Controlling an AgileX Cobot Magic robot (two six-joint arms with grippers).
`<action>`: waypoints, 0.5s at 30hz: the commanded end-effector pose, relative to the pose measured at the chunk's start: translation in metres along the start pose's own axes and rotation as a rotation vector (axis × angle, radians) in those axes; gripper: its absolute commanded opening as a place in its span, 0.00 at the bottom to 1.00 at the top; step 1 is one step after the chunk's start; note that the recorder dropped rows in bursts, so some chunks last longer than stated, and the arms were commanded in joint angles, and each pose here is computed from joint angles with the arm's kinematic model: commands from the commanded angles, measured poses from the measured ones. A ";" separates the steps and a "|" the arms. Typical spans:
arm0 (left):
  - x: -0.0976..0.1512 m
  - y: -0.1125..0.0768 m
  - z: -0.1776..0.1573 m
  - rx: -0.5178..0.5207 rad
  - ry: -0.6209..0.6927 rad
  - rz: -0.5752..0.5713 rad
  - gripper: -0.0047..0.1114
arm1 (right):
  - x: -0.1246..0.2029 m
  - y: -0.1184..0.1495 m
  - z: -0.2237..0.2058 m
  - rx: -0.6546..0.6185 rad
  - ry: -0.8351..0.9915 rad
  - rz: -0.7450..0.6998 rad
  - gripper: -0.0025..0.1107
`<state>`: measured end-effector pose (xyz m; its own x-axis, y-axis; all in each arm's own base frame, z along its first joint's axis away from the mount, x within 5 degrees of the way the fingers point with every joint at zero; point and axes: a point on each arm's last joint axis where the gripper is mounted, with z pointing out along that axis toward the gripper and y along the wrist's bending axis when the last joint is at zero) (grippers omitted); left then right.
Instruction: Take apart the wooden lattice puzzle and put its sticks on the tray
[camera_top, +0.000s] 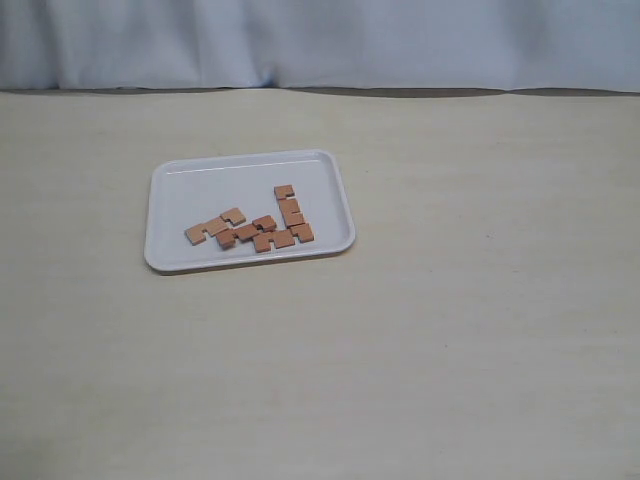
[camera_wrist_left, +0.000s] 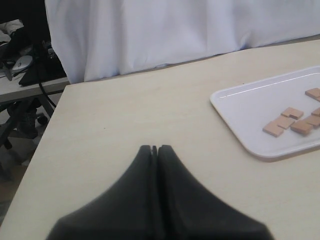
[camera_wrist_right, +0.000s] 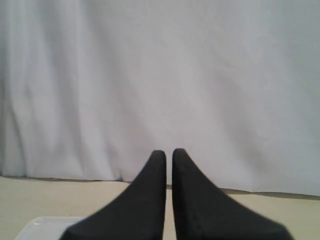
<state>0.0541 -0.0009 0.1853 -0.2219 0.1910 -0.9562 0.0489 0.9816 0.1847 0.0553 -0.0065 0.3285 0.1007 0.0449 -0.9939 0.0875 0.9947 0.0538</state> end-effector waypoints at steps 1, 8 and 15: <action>0.000 0.000 0.000 -0.001 -0.008 -0.004 0.04 | 0.002 0.000 -0.018 -0.024 -0.059 0.008 0.06; 0.000 0.000 0.000 -0.002 -0.007 0.000 0.04 | 0.001 -0.003 -0.041 -0.007 -0.126 -0.012 0.06; 0.000 0.000 0.000 -0.002 -0.007 0.000 0.04 | 0.006 0.001 -0.039 -0.063 -0.100 0.152 0.06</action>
<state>0.0541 -0.0009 0.1851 -0.2237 0.1910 -0.9558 0.0494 0.9816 0.1846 0.0143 -0.0026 0.3247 0.2332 0.1354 -0.9630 0.0238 0.9892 0.1449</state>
